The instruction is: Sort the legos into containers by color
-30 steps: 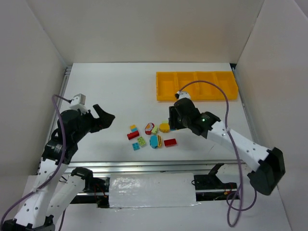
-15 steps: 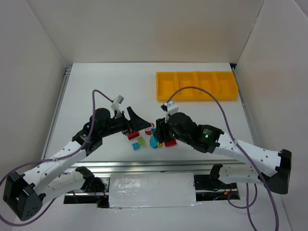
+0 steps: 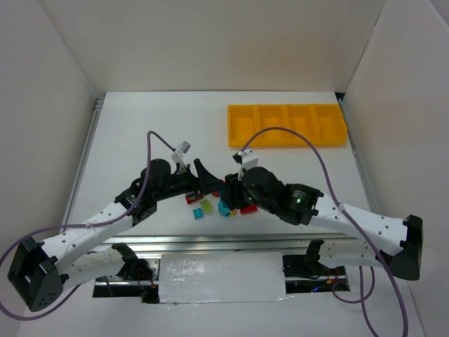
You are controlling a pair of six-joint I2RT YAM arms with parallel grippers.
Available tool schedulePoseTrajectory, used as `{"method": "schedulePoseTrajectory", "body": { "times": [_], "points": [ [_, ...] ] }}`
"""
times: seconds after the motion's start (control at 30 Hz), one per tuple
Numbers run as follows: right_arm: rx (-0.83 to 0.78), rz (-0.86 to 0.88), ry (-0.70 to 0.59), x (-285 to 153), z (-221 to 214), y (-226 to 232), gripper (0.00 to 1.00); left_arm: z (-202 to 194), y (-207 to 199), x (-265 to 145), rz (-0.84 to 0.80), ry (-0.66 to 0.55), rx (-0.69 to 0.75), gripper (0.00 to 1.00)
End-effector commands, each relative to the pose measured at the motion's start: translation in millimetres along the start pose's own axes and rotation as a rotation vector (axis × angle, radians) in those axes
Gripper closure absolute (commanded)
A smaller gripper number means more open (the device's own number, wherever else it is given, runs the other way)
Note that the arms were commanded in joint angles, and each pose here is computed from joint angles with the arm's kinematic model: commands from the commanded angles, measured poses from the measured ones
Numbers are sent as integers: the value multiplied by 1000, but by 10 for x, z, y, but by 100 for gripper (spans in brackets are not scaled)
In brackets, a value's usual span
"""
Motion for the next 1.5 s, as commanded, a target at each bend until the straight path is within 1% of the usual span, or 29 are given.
{"method": "schedulePoseTrajectory", "body": {
  "times": [0.0, 0.07, 0.1, 0.17, 0.23, 0.27, 0.33, 0.37, 0.43, 0.47, 0.5, 0.53, 0.63, 0.67, 0.7, 0.73, 0.77, 0.83, 1.03, 1.13, 1.17, 1.2, 1.23, 1.3, 1.33, 1.37, 1.4, 1.43, 1.47],
  "points": [
    [47, 52, -124, -131, 258, 147, 100, 22, -65, 14, -48, -32, 31, 17],
    [44, 44, -120, -101, 260, 158, 100, 14, -101, 24, -76, -27, 41, 22],
    [45, 26, -125, -75, 273, 162, 100, 10, -116, 36, -88, -23, 45, 33],
    [45, 7, -126, -55, 285, 164, 100, -4, -162, 63, -108, -8, 59, 44],
    [37, 15, -117, -31, 285, 185, 100, -27, -192, 89, -117, 9, 78, 44],
    [35, 27, -118, -34, 294, 199, 100, -31, -190, 120, -117, 20, 81, 49],
    [37, 45, -115, -42, 300, 217, 99, -43, -211, 137, -133, 34, 91, 66],
    [38, 47, -119, -48, 302, 219, 99, -42, -215, 154, -134, 39, 92, 79],
    [40, 47, -128, -67, 308, 205, 99, -40, -225, 159, -139, 42, 108, 89],
    [38, 48, -128, -65, 292, 194, 98, -32, -246, 152, -143, 40, 115, 97],
    [40, 56, -133, -92, 297, 190, 97, -17, -256, 145, -147, 34, 132, 100],
    [37, 69, -129, -98, 285, 189, 95, -16, -264, 139, -150, 33, 141, 100],
    [32, 114, -137, -131, 253, 175, 81, 22, -319, 99, -171, 13, 173, 100],
    [23, 144, -129, -119, 217, 168, 52, 32, -343, 73, -180, 3, 181, 100],
    [22, 174, -132, -156, 208, 166, 36, 42, -357, 62, -180, -6, 192, 100],
    [17, 201, -130, -168, 191, 172, 30, 48, -357, 54, -178, -11, 198, 100],
    [10, 234, -119, -167, 159, 167, 18, 64, -384, 30, -183, -22, 206, 100],
    [6, 276, -118, -212, 155, 154, 0, 77, -386, 11, -167, -33, 218, 100],
    [-33, 332, -68, -322, 68, 33, 0, 183, -489, -107, -130, -96, 277, 100],
    [-60, 402, -45, -445, 43, -69, 0, 232, -579, -195, -154, -107, 343, 100],
    [-70, 449, -71, -564, 67, -91, 0, 240, -602, -226, -167, -111, 375, 100],
    [-84, 506, -57, -633, 48, -98, 0, 247, -629, -256, -181, -114, 392, 100],
    [-89, 531, -97, -726, 63, -147, 0, 250, -688, -316, -221, -114, 417, 100],
    [-100, 573, -112, -814, 55, -179, 0, 245, -754, -388, -282, -111, 466, 100],
    [-107, 588, -124, -850, 62, -191, 0, 213, -788, -426, -338, -79, 489, 100],
    [-102, 590, -154, -901, 98, -225, 0, 216, -829, -447, -383, -81, 516, 100],
    [-103, 600, -165, -922, 115, -232, 0, 205, -859, -471, -424, -71, 534, 100],
    [-110, 639, -159, -962, 107, -224, 1, 160, -885, -504, -491, -25, 555, 100],
    [-109, 658, -166, -976, 129, -228, 1, 166, -917, -518, -531, -27, 575, 100]
  ]
}}
Point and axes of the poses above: each gripper's point midway between its finger pads, its own x axis out along the fingers, its own y axis along the line the jaws close on, z = x × y, the point moved 10 cm from there along -x, back along the fingers, and after that the axes turned 9 degrees about x, right-handed, at the moved point
